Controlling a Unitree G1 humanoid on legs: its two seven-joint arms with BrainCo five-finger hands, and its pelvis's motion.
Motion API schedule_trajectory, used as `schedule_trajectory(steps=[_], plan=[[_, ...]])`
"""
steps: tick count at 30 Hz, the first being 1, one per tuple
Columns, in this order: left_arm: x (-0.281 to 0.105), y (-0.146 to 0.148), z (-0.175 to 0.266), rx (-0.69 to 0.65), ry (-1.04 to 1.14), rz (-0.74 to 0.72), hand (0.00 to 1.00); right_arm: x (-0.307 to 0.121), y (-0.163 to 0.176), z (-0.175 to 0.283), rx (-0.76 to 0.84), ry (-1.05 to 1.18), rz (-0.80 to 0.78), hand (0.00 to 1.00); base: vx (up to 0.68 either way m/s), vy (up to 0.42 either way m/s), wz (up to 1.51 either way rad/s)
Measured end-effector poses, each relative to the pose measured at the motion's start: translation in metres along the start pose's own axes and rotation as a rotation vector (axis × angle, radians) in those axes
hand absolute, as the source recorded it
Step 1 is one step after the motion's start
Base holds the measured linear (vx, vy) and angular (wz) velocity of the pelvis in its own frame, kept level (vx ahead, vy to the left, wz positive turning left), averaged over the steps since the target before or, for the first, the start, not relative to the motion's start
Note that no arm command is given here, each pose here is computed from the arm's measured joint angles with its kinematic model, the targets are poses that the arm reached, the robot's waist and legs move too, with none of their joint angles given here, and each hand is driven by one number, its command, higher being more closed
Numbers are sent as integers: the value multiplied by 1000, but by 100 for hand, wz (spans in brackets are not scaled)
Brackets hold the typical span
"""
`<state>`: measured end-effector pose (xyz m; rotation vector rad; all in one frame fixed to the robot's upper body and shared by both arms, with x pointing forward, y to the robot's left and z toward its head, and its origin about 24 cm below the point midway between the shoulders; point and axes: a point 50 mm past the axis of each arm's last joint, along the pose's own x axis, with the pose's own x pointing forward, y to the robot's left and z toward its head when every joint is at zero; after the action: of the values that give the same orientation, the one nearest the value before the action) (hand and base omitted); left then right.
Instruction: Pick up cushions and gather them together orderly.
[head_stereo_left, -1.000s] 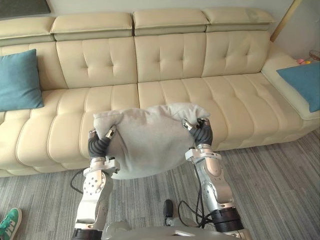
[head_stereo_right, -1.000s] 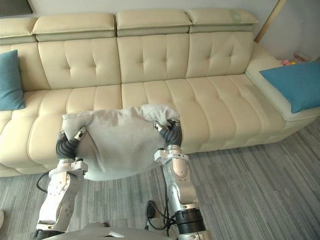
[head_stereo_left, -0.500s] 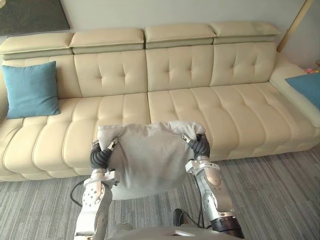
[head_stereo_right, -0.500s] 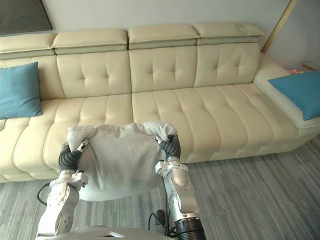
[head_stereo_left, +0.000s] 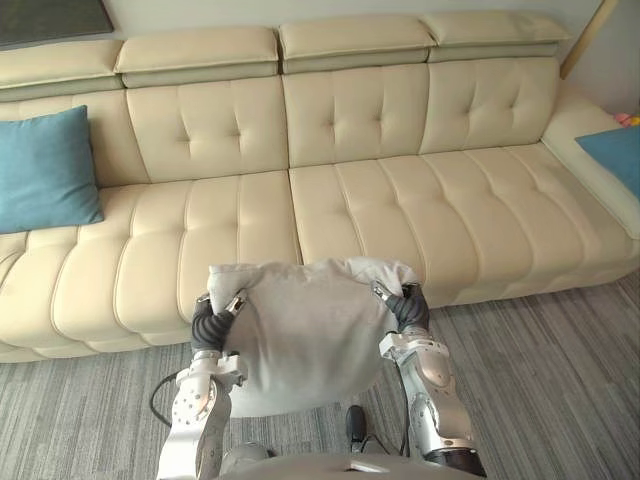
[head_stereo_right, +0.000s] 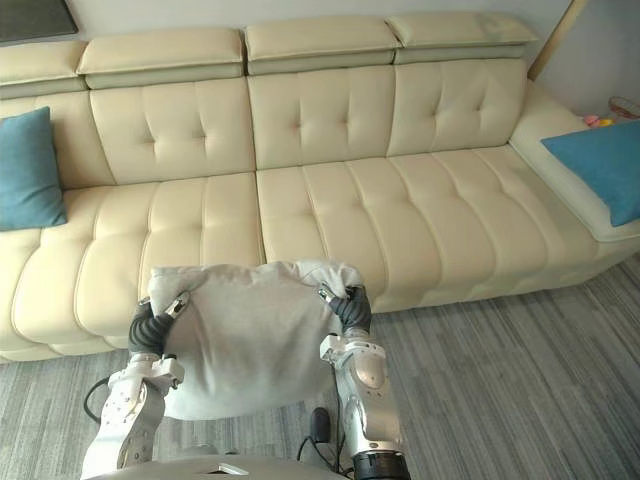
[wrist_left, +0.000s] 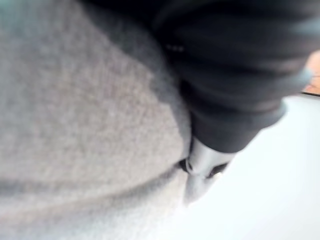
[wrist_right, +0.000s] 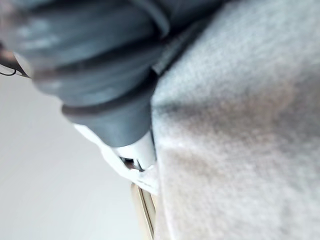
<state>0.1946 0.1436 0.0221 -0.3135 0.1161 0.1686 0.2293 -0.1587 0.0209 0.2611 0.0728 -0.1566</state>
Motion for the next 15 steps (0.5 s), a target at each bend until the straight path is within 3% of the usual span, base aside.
schedule_trajectory(steps=[15], plan=[[2, -7, -11, 9, 49, -34, 100, 2, -9, 6, -20, -26, -40, 100, 56, -53, -12]])
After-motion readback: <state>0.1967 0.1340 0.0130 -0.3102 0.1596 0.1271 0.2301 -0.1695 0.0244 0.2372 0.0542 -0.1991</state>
